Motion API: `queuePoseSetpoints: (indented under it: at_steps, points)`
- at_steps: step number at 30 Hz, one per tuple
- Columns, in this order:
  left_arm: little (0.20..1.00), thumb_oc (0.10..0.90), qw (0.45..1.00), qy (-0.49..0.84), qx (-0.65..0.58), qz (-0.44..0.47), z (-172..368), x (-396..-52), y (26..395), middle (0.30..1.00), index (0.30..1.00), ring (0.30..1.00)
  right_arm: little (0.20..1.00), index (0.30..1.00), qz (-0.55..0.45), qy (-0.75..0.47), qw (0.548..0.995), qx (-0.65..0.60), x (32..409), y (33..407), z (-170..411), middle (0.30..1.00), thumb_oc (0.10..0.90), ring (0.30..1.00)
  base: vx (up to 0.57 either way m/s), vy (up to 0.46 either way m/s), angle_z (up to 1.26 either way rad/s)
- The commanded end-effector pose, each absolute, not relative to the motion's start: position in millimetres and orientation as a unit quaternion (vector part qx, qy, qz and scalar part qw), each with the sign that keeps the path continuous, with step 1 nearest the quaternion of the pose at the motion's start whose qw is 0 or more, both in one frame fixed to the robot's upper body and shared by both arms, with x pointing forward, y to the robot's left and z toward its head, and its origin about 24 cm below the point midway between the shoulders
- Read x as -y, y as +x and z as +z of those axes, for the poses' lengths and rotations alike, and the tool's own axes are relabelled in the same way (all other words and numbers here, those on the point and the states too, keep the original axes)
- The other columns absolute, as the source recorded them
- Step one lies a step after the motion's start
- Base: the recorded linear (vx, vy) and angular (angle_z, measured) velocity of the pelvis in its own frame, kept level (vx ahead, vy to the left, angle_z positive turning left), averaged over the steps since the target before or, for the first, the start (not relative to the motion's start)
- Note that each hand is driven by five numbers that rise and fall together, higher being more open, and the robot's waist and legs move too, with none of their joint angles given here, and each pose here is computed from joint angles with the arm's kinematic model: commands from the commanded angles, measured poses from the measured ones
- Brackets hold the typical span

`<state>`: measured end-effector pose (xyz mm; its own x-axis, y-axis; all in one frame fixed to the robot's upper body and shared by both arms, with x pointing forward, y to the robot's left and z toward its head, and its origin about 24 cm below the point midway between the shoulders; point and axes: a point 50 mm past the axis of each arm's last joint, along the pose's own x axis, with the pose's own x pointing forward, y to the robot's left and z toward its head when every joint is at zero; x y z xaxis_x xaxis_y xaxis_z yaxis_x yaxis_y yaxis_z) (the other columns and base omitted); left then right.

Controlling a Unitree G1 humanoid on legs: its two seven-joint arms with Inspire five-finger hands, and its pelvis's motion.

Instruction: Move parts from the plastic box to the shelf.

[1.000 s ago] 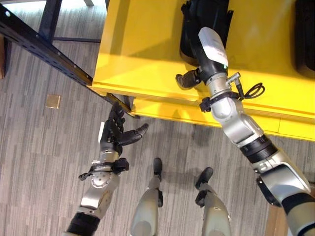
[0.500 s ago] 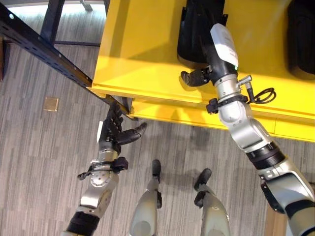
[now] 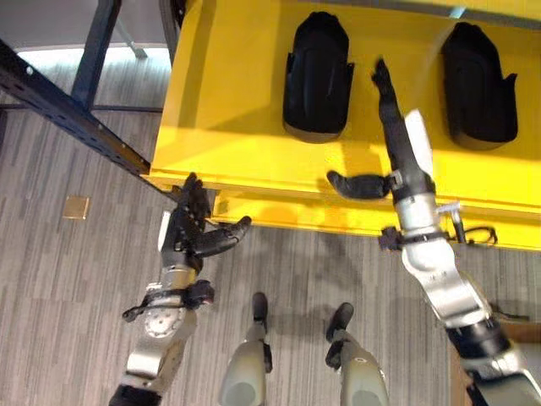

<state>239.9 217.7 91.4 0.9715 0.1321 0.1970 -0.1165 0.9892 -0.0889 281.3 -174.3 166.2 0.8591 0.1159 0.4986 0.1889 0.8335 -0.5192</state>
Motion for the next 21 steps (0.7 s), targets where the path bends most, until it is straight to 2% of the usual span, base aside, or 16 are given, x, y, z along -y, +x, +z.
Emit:
queuePoseSetpoints:
  at_steps: [1, 6, 11, 21]
  points:
    - [1.0, 0.9, 0.98, 0.009, 0.195, 0.036, 124.3, -224.4, 232.8, 1.0, 1.0, 1.0, 1.0, 1.0, 0.012, -0.234, 0.878, 0.418, 160.6, 262.6, 217.6, 1.0, 0.9, 1.0, 0.03, -0.068, 0.05]
    - [1.0, 0.9, 0.973, 0.024, 0.227, 0.037, 137.5, -233.2, 221.9, 1.0, 1.0, 1.0, 1.0, 1.0, 0.049, -0.177, 0.912, 0.366, 177.9, 244.8, 191.6, 1.0, 0.9, 1.0, 0.01, -0.05, 0.03]
    - [1.0, 0.9, 0.969, 0.017, 0.241, 0.046, 140.1, -233.5, 220.0, 1.0, 1.0, 1.0, 1.0, 1.0, 0.071, -0.155, 0.927, 0.335, 180.9, 237.5, 177.9, 1.0, 0.9, 1.0, 0.04, -0.028, 0.0]
    - [1.0, 0.9, 0.959, 0.038, 0.261, 0.106, 146.0, -233.1, 245.2, 1.0, 1.0, 1.0, 1.0, 1.0, 0.1, -0.122, 0.935, 0.318, 169.9, 243.9, 172.5, 1.0, 0.9, 1.0, 0.05, -0.003, -0.18]
